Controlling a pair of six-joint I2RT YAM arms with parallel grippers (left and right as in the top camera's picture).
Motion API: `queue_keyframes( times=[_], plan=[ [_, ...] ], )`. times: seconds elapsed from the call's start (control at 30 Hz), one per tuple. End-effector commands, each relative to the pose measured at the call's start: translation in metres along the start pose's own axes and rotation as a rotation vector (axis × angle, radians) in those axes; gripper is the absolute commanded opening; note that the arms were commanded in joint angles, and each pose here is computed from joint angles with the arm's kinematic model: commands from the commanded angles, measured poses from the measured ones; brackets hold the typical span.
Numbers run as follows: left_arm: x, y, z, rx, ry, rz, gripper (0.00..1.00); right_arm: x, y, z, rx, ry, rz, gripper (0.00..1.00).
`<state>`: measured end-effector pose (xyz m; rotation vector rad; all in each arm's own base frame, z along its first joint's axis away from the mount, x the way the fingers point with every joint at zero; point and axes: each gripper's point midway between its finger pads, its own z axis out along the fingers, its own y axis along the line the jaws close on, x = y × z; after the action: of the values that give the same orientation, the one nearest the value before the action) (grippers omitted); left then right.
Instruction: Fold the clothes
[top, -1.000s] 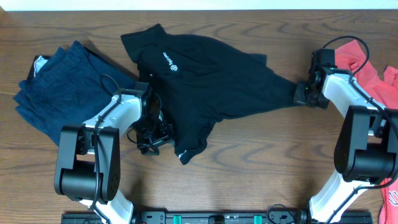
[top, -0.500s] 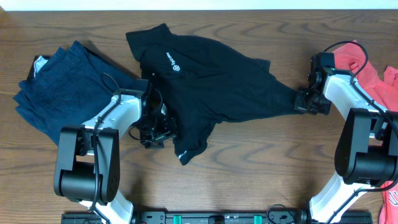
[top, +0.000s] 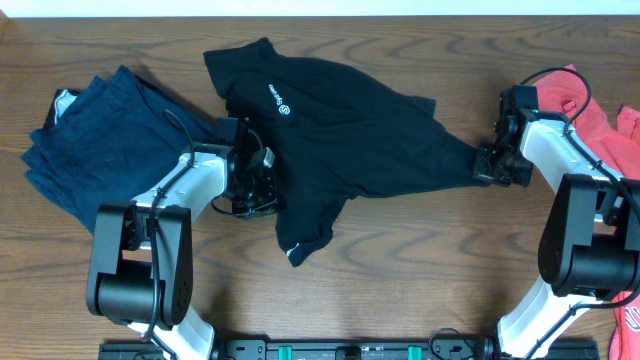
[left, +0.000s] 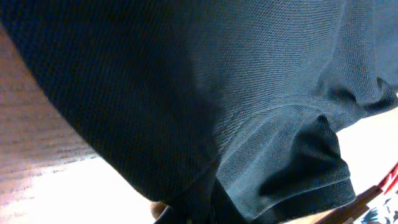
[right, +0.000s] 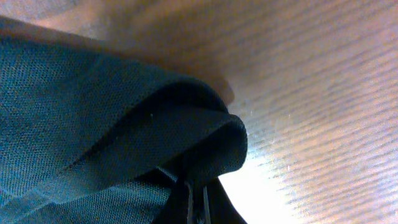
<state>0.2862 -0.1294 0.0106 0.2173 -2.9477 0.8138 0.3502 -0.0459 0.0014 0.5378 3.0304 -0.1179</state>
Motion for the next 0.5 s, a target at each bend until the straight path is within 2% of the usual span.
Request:
queue_keyframes(
  times=[0.0, 0.1, 0.23, 0.33, 0.47],
  plan=[
    [0.009, 0.002, -0.001, -0.005, 0.027, -0.006, 0.06, 0.007, 0.0, -0.007, -0.042, 0.024, 0.002, 0.01],
    [0.013, -0.007, -0.024, -0.004, 0.026, 0.053, 0.06, 0.015, 0.01, -0.018, -0.124, 0.051, 0.007, 0.01],
    [0.008, -0.04, -0.092, 0.014, -0.089, 0.196, 0.06, 0.01, 0.02, -0.06, -0.292, 0.003, -0.008, 0.01],
    [-0.001, -0.072, -0.165, 0.038, -0.28, 0.276, 0.06, -0.001, 0.017, -0.119, -0.424, -0.114, -0.008, 0.01],
    [-0.004, -0.109, -0.266, 0.063, -0.598, 0.386, 0.06, -0.012, -0.005, -0.196, -0.461, -0.32, 0.016, 0.01]
  ],
)
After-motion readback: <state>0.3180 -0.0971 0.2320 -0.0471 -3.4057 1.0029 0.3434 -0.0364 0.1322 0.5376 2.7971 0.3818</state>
